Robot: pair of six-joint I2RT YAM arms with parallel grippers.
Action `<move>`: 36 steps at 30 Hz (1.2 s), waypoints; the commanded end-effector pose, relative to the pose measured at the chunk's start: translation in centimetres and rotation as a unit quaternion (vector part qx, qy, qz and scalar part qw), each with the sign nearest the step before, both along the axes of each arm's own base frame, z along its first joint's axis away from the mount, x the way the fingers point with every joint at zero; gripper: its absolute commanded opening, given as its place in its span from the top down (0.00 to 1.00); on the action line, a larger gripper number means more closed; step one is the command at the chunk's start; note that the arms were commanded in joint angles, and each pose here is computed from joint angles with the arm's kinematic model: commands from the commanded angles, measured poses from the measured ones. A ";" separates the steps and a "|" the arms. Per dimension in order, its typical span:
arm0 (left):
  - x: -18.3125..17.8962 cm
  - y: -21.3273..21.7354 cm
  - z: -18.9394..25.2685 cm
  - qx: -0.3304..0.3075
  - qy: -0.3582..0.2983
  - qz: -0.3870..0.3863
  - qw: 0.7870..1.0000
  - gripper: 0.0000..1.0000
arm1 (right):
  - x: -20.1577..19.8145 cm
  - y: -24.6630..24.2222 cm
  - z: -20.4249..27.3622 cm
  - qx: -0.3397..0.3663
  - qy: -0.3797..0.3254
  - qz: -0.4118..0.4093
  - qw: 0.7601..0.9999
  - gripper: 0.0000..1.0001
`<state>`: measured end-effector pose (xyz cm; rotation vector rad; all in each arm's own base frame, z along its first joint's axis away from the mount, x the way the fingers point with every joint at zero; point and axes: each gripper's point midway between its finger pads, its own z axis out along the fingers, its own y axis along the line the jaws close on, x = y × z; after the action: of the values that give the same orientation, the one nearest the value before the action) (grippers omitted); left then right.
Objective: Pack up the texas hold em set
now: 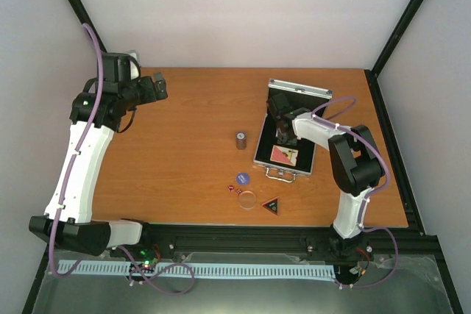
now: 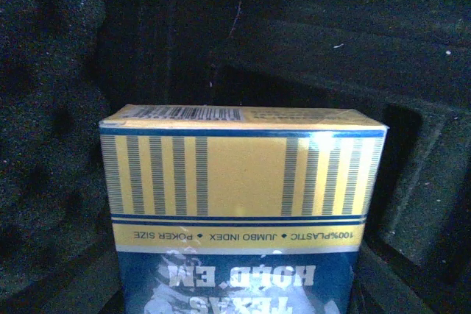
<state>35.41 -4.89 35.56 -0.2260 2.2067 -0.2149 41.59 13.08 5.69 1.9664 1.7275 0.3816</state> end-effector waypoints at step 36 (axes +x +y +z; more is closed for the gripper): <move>-0.3 -0.6 1.3 -0.004 -0.021 -0.018 1.000 0.00 | 1.7 0.6 3.7 0.083 -0.041 -0.043 0.995 0.12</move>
<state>35.37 -5.13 35.55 -0.2137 2.2095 -0.2280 42.48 13.23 5.56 2.0106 1.7249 0.4316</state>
